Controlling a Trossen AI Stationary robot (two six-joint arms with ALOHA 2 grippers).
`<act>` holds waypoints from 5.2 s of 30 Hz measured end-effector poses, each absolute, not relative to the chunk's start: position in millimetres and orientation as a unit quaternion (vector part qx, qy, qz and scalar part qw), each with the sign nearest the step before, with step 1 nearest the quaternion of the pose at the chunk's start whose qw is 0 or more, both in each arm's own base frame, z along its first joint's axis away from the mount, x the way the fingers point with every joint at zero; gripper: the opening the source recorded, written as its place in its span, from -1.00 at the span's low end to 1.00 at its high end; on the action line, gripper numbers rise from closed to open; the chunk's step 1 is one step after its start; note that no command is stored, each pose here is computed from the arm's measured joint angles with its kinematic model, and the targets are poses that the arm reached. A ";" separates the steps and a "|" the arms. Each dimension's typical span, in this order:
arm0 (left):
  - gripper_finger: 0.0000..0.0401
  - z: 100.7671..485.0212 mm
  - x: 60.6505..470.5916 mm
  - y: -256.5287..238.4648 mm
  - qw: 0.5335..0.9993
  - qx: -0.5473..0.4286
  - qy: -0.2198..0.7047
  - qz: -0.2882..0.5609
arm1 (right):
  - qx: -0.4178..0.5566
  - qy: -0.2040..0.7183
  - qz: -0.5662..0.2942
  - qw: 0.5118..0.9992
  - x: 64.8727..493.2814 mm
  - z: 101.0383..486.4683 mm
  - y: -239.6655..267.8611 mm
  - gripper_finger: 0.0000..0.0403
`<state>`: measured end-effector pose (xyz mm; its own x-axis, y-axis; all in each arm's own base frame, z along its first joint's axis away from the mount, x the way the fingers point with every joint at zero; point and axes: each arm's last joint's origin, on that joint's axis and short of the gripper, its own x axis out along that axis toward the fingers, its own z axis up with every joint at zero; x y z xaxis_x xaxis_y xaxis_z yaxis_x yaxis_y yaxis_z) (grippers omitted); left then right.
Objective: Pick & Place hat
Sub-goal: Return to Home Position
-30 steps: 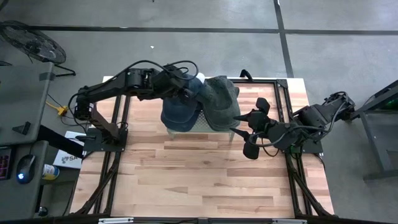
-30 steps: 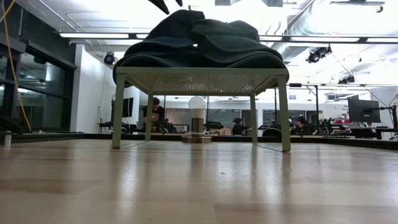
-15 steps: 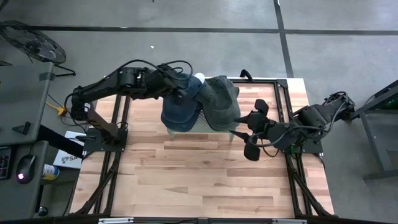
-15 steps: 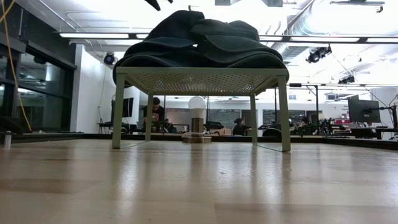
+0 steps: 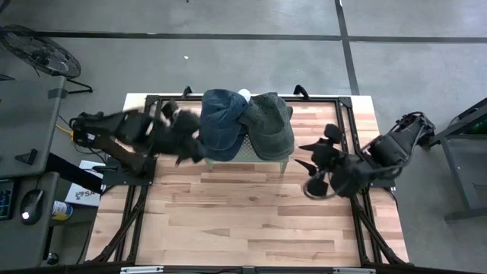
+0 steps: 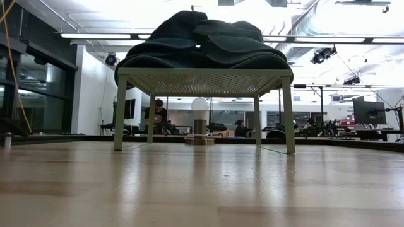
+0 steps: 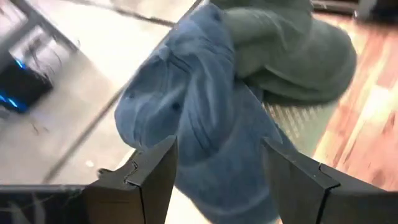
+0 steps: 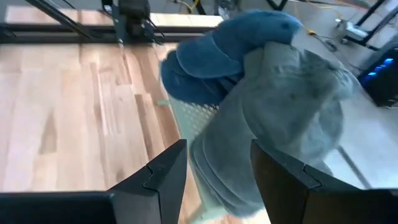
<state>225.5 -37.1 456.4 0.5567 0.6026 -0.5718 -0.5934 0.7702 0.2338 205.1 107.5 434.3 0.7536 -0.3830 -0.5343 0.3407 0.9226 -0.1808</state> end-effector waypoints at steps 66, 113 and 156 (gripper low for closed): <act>0.11 195.1 119.6 -20.4 0.998 -0.031 0.038 -0.028 | 0.087 0.027 -0.021 0.996 116.1 185.7 37.7 -0.21; -0.17 157.4 106.3 -10.4 0.998 0.033 0.059 0.004 | 0.070 0.085 -0.011 0.994 109.9 152.1 10.4 -0.21; -0.17 165.7 101.5 -10.0 0.999 0.013 0.031 0.000 | 0.031 0.027 -0.093 0.995 106.7 162.3 -1.4 -0.21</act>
<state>101.5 -10.0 165.7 0.9981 0.0014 -0.0617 0.0002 0.9996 0.0267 106.7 -1.4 162.3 0.9814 -0.1829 -0.0590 0.1862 0.9809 0.0558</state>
